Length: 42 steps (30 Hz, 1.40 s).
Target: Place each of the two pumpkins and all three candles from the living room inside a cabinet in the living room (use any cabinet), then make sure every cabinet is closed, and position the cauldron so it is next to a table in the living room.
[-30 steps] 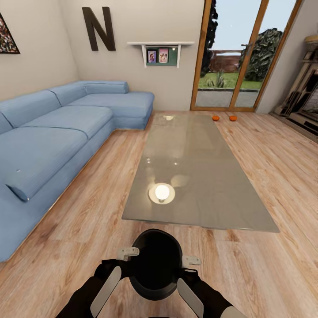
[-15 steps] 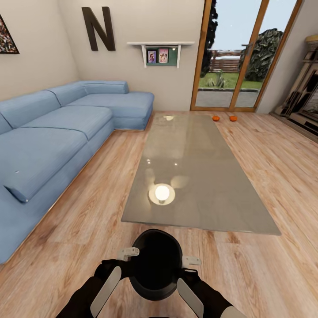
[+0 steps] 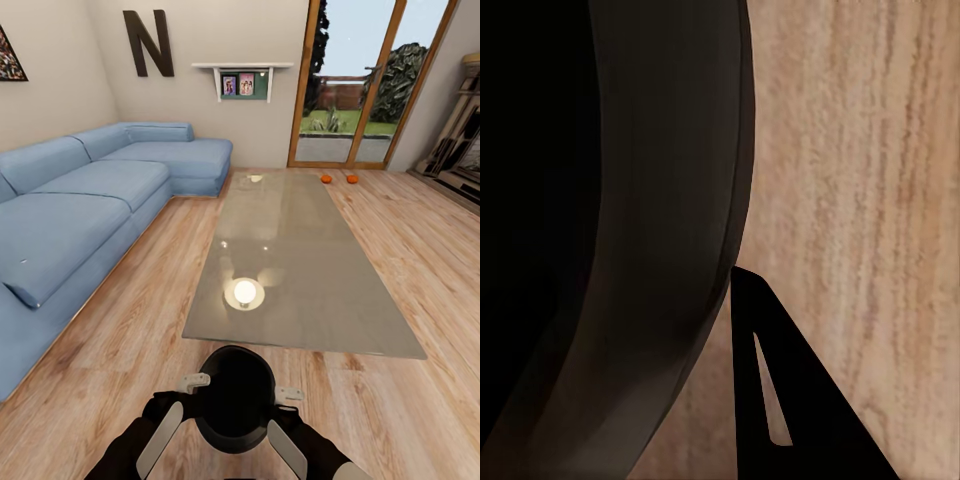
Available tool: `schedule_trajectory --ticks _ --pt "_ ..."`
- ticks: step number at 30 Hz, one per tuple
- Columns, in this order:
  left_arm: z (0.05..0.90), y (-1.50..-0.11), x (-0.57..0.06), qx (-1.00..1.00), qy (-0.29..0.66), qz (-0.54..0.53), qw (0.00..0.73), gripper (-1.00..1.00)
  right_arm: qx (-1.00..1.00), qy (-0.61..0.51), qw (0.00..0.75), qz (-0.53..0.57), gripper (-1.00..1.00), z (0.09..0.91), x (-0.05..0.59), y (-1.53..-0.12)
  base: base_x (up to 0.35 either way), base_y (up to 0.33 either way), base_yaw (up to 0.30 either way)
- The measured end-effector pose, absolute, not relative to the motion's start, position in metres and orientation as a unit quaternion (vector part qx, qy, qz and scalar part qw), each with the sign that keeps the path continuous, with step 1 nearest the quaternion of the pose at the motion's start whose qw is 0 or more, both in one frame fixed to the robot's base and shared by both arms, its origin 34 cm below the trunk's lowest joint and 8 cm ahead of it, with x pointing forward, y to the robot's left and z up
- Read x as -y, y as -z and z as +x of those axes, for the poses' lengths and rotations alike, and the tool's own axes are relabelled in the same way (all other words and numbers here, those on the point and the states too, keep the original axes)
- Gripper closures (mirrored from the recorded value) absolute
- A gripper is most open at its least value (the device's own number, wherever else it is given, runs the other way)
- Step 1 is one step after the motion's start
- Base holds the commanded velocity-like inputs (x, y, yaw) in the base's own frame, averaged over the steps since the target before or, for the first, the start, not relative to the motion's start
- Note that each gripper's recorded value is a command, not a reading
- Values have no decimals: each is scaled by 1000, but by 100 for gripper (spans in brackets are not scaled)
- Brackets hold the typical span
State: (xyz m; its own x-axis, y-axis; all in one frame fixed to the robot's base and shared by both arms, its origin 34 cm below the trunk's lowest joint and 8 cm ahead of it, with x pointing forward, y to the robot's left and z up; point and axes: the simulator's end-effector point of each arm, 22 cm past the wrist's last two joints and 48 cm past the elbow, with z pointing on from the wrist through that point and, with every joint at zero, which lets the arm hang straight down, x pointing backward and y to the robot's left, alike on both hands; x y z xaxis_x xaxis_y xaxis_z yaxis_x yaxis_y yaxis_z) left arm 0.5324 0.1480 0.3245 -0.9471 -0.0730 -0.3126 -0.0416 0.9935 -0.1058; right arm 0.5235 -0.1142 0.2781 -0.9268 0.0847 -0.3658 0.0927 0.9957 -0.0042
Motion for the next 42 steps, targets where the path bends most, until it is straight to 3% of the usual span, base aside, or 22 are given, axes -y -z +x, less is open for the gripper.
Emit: schedule_trajectory --ticks 42 --pt "527 -302 -148 -986 49 -30 160 100 -982 11 185 46 100 517 114 -256 12 0 0"
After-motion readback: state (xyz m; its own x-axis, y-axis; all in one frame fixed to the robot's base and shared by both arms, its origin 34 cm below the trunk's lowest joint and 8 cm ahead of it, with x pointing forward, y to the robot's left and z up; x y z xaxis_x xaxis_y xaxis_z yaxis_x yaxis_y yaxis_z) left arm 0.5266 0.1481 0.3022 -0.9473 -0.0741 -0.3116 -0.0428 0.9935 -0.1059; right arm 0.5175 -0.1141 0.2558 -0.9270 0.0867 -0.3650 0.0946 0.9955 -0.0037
